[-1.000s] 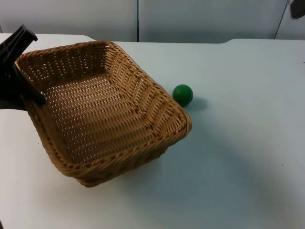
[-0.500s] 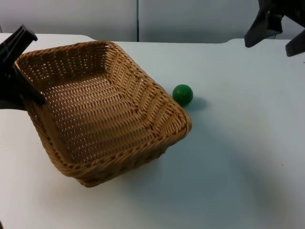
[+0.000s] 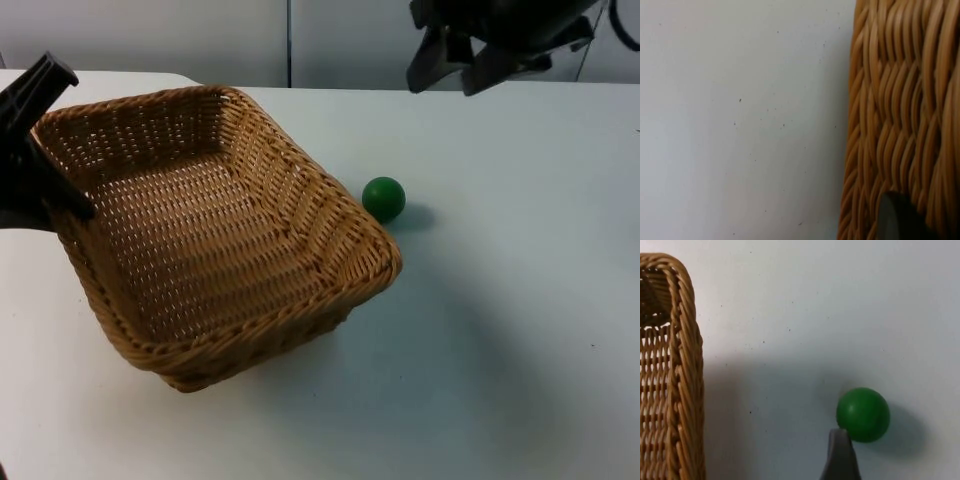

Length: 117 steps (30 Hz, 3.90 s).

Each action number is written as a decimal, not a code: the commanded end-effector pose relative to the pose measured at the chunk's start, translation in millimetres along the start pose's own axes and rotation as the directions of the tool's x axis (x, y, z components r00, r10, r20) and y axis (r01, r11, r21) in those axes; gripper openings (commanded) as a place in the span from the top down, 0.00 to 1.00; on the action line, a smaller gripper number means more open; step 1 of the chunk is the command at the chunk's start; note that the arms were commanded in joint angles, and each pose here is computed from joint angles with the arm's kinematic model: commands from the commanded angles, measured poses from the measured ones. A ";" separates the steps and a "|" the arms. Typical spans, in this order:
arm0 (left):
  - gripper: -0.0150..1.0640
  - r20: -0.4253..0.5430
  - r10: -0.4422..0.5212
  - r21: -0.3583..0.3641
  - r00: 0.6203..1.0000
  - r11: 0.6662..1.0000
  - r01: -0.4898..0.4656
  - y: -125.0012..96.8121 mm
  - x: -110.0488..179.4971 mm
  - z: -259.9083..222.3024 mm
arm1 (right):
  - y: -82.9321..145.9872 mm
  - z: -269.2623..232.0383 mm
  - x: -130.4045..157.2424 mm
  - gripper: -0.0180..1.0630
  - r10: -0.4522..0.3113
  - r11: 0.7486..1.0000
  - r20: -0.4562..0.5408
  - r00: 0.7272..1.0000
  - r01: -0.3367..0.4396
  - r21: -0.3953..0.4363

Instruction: Pick up the basket with the left hand and place the ball into the basket with the right hand.

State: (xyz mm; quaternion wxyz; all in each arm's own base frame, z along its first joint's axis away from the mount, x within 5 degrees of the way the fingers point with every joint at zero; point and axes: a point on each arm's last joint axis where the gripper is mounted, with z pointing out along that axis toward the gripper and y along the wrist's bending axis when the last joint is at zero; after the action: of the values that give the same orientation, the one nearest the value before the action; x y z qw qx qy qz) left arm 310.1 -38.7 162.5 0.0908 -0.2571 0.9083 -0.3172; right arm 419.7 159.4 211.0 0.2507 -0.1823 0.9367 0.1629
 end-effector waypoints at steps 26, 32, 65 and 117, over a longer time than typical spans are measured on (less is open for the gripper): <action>0.99 0.013 -0.007 0.024 1.000 1.000 0.006 -5.3 -0.5 -5.0 | 3.3 82.1 27.4 0.44 -0.169 0.984 -0.140 0.976 0.176 0.037; 0.99 0.017 -0.007 0.023 1.000 1.000 0.006 -5.2 -0.9 -5.0 | 16.2 86.6 24.2 0.44 -0.247 0.967 -0.095 0.964 0.252 0.049; 0.99 0.035 -0.006 0.017 0.999 1.000 0.005 -4.6 -2.5 -5.0 | 9.2 119.0 36.1 0.44 -0.254 0.962 -0.079 0.964 0.260 0.080; 0.99 0.035 -0.006 0.017 0.999 1.000 0.005 -4.6 -2.5 -5.0 | 136.7 17.3 -28.9 0.99 -0.460 0.812 -0.107 0.882 0.368 -0.453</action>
State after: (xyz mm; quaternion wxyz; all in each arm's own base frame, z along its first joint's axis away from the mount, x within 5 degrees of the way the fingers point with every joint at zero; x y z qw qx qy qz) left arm 311.5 -36.9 161.9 0.1007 -0.2584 0.9098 -0.3089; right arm 400.8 281.2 248.4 0.1532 -0.4242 0.8491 0.2751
